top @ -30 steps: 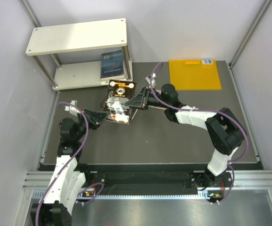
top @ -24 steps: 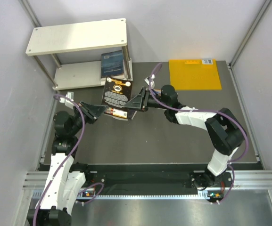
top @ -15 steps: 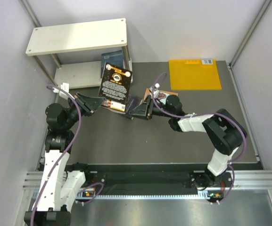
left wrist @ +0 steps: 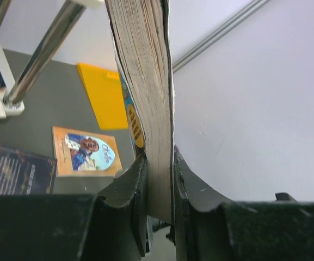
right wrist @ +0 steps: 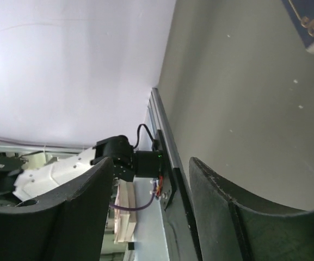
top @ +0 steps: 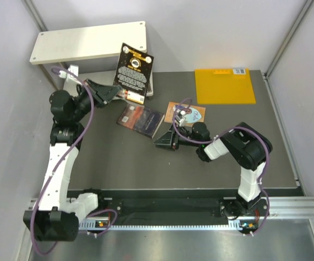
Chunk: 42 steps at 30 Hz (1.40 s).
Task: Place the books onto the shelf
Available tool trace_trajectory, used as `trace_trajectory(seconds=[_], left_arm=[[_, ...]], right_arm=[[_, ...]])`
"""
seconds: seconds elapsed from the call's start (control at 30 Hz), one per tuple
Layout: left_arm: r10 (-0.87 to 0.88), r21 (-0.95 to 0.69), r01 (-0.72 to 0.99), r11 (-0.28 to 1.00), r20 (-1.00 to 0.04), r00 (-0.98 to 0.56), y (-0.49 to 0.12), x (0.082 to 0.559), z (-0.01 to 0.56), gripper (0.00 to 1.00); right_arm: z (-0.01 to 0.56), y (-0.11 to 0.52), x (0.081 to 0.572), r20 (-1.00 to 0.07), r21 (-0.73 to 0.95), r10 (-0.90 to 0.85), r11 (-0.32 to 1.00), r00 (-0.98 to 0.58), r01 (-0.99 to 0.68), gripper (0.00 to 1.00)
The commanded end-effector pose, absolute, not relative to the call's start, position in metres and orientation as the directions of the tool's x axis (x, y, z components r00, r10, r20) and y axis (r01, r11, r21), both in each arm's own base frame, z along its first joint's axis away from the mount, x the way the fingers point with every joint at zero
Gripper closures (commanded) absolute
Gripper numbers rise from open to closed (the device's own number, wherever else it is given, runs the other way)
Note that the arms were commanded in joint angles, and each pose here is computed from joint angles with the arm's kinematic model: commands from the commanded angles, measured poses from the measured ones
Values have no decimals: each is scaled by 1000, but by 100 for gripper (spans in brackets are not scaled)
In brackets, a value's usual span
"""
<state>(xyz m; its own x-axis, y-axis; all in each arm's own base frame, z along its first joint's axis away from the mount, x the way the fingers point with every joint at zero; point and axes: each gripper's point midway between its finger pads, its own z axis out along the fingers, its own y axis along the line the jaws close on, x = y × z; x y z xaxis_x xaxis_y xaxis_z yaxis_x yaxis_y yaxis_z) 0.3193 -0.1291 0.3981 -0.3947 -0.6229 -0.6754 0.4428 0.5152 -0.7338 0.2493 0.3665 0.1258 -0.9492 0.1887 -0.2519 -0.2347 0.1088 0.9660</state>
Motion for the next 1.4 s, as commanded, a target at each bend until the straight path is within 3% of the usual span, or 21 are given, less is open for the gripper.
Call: trace_trajectory(seconds=[0.0,0.17,0.3,0.47,0.67,0.83,1.1,1.37], left_arm=[[-616,-584,632,510,-761,-206,-130,332,478,100],[-646,-609,664,434,-724,-242,-136,374,499,100],[-718,-664,679,314,-633,-288,-132,416,505,100],[-776,-679,702,213,-554,-301,-120,454,535,100],[-803,-707,676,211,-519,-292,-105,501,550,100],[-829,-789,595,153,-430,-357,-91,538,534,100],[-847,-846,507,167,-386,-366,-82,555,516,100],[-849,-878,451,161,-356,-390,-79,567,499,72]], right_arm=[[129,363,248,-365,931,212,84,-907,-355,42],[118,355,246,-383,923,233,127,-894,-362,42],[107,353,253,-430,898,240,208,-870,-386,41],[104,354,251,-419,904,240,202,-876,-378,41],[103,355,250,-417,905,240,201,-877,-375,41],[103,353,251,-414,906,245,205,-877,-370,40],[103,353,250,-414,906,244,205,-877,-371,39],[103,353,249,-409,908,244,199,-879,-368,39]])
